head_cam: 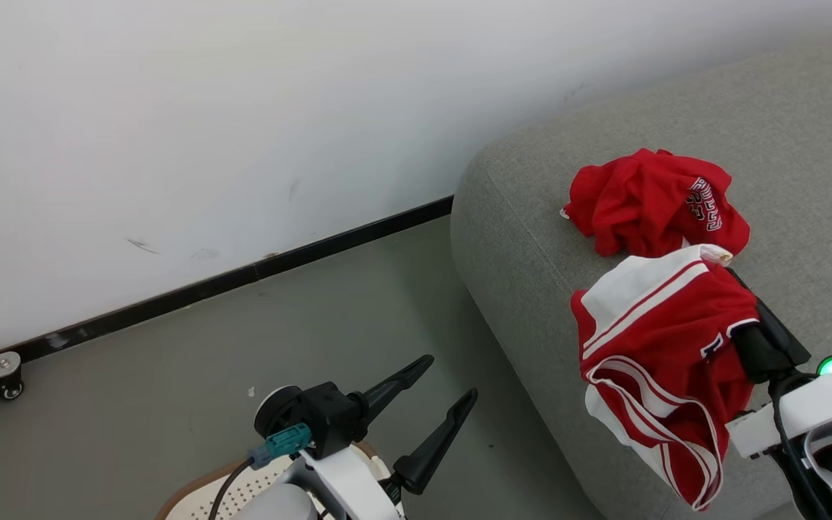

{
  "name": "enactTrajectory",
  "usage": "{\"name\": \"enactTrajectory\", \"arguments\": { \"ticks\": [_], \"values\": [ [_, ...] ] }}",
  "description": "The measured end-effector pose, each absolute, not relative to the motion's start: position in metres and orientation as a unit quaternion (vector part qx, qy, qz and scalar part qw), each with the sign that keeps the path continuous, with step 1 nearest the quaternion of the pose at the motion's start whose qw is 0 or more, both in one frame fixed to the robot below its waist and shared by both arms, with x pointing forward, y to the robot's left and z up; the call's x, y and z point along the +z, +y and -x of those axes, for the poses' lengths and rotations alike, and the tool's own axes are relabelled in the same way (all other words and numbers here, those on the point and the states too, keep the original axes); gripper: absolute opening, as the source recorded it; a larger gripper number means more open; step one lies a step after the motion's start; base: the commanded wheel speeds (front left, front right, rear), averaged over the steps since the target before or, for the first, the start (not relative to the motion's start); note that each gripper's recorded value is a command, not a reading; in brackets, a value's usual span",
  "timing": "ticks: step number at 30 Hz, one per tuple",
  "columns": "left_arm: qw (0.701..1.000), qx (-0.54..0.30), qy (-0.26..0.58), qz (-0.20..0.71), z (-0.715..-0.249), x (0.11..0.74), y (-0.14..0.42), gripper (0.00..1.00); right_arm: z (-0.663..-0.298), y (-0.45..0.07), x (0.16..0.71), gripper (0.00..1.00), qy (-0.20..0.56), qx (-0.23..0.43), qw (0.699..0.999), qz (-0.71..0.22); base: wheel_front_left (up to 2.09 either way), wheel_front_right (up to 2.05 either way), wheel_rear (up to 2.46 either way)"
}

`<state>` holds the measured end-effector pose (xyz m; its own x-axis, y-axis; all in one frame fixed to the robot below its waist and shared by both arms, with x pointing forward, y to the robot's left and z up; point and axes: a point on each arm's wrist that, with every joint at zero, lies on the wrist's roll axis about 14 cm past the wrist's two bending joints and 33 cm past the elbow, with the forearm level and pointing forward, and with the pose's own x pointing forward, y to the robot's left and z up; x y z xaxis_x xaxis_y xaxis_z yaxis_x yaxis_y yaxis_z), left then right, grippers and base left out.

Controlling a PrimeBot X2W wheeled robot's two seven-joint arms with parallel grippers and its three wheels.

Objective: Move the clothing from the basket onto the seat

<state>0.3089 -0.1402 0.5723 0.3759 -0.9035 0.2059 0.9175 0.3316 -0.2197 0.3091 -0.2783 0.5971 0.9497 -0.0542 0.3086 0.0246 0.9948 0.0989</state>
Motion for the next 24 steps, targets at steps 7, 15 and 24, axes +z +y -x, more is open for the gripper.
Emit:
{"name": "enactTrajectory", "arguments": {
  "ticks": [7,15,24],
  "values": [
    [0.813,-0.561,-0.019,0.153,-0.31,0.57,-0.143,1.0,-0.311,-0.275,0.608,0.0,-0.169,-0.009,0.985,-0.03,0.0,0.0,0.0],
    [0.815,-0.558,-0.015,0.157,-0.312,0.567,-0.141,1.0,-0.324,-0.28,0.652,0.0,-0.215,0.007,0.976,0.018,0.0,0.0,0.0],
    [0.82,-0.55,-0.003,0.159,-0.314,0.557,-0.135,1.0,-0.332,-0.297,0.697,0.0,-0.255,0.004,0.963,0.083,0.0,0.0,0.0]
  ]
}}
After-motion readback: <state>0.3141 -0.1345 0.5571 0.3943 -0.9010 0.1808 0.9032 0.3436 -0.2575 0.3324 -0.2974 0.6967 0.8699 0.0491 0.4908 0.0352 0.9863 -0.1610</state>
